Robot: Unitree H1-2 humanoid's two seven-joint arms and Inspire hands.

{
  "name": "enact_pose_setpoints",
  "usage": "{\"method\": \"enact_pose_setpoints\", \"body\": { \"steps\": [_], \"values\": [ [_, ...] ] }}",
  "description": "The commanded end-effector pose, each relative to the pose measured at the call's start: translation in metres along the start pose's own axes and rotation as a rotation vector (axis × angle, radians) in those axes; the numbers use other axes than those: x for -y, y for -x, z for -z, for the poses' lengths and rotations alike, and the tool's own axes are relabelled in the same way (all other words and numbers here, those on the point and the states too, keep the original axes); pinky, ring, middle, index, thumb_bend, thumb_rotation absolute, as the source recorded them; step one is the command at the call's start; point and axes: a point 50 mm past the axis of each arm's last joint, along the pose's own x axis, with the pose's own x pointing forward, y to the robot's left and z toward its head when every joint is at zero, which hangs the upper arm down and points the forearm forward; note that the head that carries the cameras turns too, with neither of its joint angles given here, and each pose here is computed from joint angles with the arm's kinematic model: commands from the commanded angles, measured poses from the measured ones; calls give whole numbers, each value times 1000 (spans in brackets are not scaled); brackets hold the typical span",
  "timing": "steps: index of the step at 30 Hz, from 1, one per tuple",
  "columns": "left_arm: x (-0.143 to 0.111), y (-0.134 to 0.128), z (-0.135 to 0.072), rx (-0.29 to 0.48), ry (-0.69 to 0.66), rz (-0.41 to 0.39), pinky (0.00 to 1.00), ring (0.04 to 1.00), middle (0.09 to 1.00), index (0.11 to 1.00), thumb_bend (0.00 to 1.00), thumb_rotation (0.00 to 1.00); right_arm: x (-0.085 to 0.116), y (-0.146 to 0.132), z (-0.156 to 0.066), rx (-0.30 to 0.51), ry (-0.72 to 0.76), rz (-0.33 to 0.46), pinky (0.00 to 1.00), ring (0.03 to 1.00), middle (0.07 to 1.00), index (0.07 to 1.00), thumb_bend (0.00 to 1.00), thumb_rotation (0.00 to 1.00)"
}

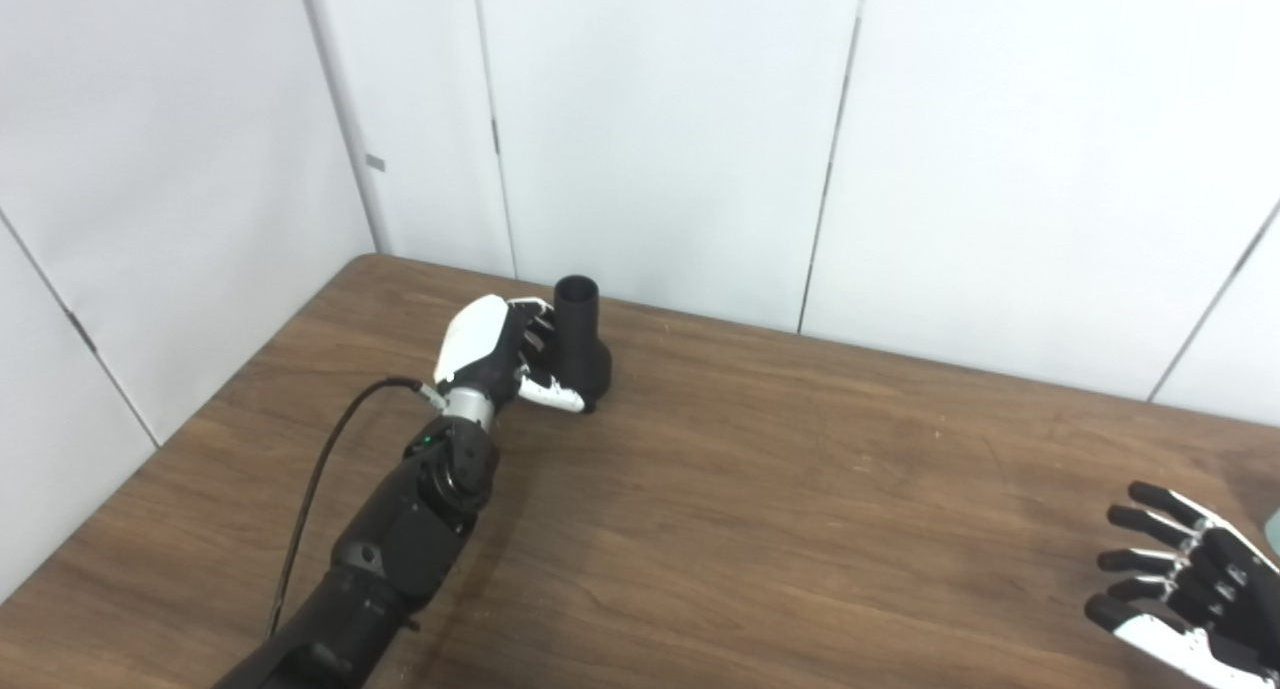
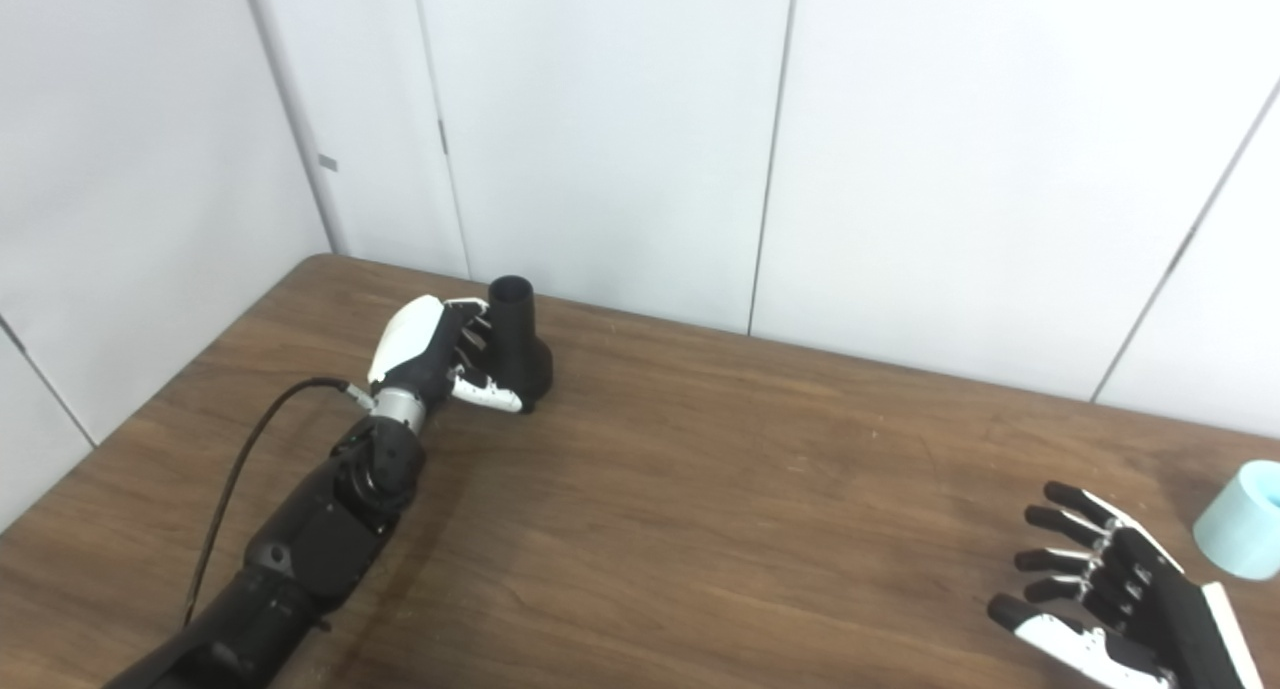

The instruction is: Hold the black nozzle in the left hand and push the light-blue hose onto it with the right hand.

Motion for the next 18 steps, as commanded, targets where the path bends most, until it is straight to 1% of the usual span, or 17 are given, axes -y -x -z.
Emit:
{"method": "enact_pose_setpoints", "body": {
  "steps": [1,3,6,8,11,12,16,18],
  "values": [
    [42,22,-9,42,28,201,368,459,454,500,525,0,0,-10,-18,78,13,11,477,584,724,769,744,199],
    [50,31,-20,116,15,251,411,490,456,500,525,0,-3,-11,-20,71,17,14,491,583,723,768,722,159],
    [57,39,-30,185,0,301,453,513,455,501,525,0,-9,-13,-22,77,23,16,497,583,725,768,702,127],
    [60,44,-38,227,-14,324,467,520,466,496,526,0,-13,-14,-25,88,33,18,497,581,720,770,692,129],
    [61,48,-53,292,-38,344,526,540,476,491,526,0,-18,-16,-29,104,40,19,498,588,716,773,676,142],
    [61,49,-55,302,-43,348,540,544,477,491,526,0,-19,-16,-29,106,40,19,500,590,717,775,671,141],
    [65,57,-70,367,-50,376,546,543,478,492,526,0,-27,-18,-33,116,39,24,493,588,718,777,656,128],
    [71,65,-81,420,-40,400,532,532,480,491,526,0,-32,-19,-34,120,50,26,484,586,717,777,652,121]
  ]
}}
